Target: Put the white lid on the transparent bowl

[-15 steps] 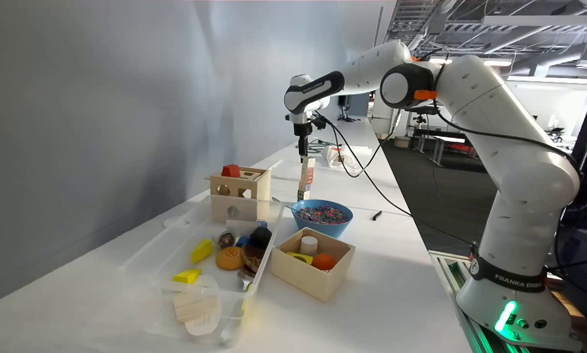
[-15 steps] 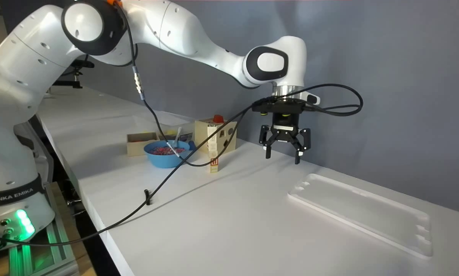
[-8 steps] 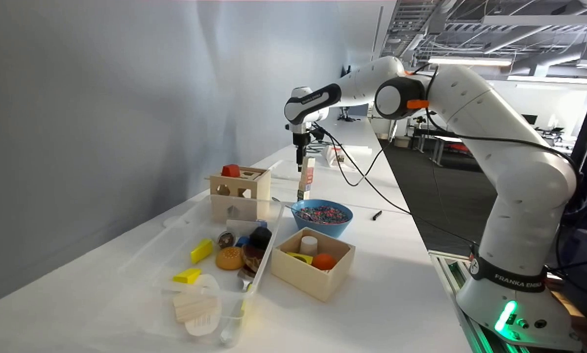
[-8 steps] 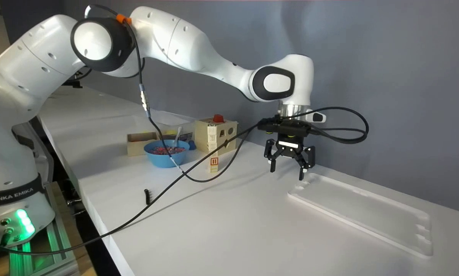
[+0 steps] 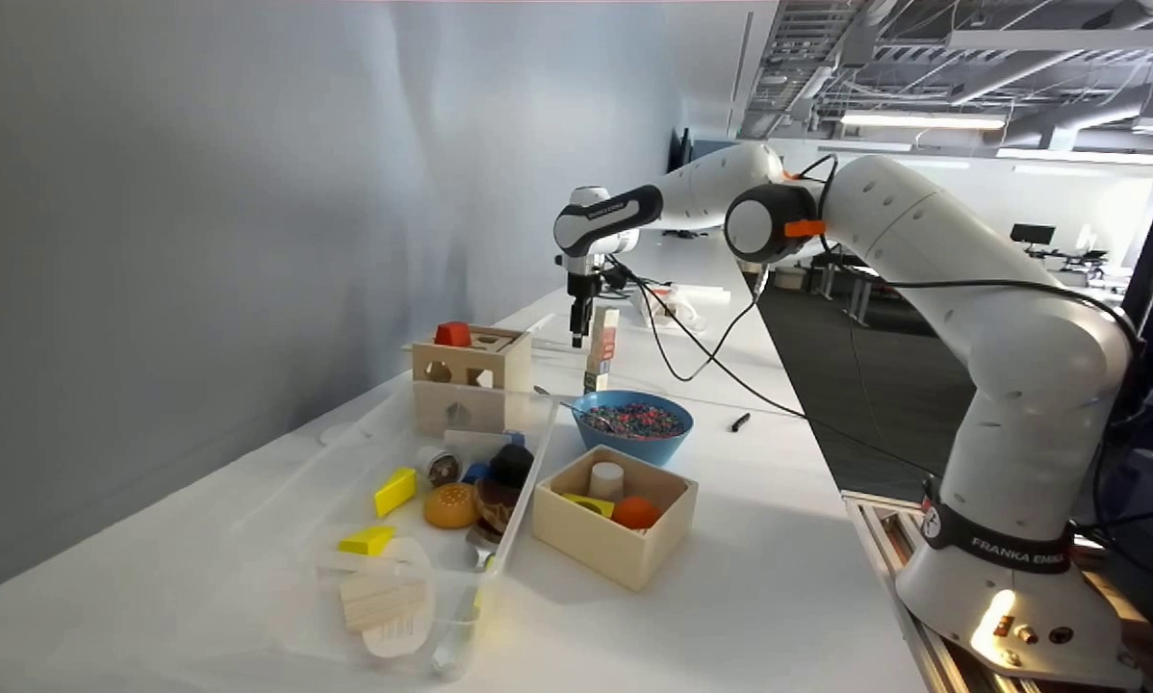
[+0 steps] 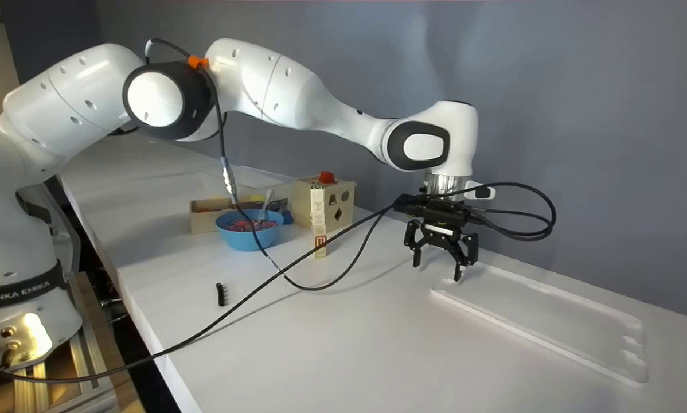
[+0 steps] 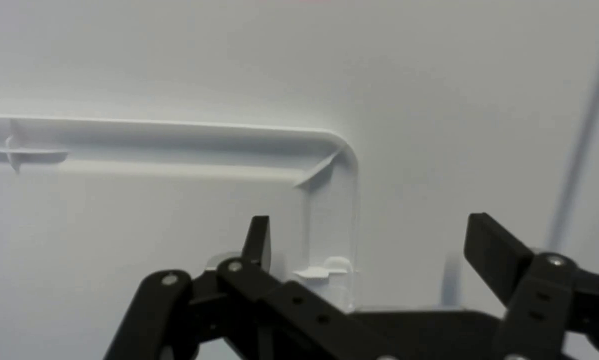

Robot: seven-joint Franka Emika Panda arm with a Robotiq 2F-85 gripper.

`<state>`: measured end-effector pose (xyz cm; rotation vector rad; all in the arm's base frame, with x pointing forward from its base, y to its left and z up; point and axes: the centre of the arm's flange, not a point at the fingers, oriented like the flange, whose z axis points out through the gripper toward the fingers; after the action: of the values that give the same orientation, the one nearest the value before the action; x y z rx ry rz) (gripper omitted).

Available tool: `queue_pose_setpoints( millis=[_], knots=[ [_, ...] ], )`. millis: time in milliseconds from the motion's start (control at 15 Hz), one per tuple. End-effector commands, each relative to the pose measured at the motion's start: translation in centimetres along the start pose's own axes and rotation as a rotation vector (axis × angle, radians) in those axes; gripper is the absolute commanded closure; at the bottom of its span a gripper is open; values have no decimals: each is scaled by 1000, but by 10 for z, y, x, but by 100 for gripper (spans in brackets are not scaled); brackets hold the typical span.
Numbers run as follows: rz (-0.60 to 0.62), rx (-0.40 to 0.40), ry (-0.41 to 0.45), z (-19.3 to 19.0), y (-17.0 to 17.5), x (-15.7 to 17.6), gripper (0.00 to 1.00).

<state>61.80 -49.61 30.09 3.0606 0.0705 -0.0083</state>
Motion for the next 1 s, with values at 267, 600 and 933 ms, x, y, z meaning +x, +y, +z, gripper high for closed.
queue_pose_setpoints(
  millis=[267, 600, 933],
  knots=[
    [68, -17, 68, -5, 2, 13, 0],
    [114, 24, 216, 5, -7, 22, 0],
    [141, 23, 275, 25, -14, 32, 0]
  ],
)
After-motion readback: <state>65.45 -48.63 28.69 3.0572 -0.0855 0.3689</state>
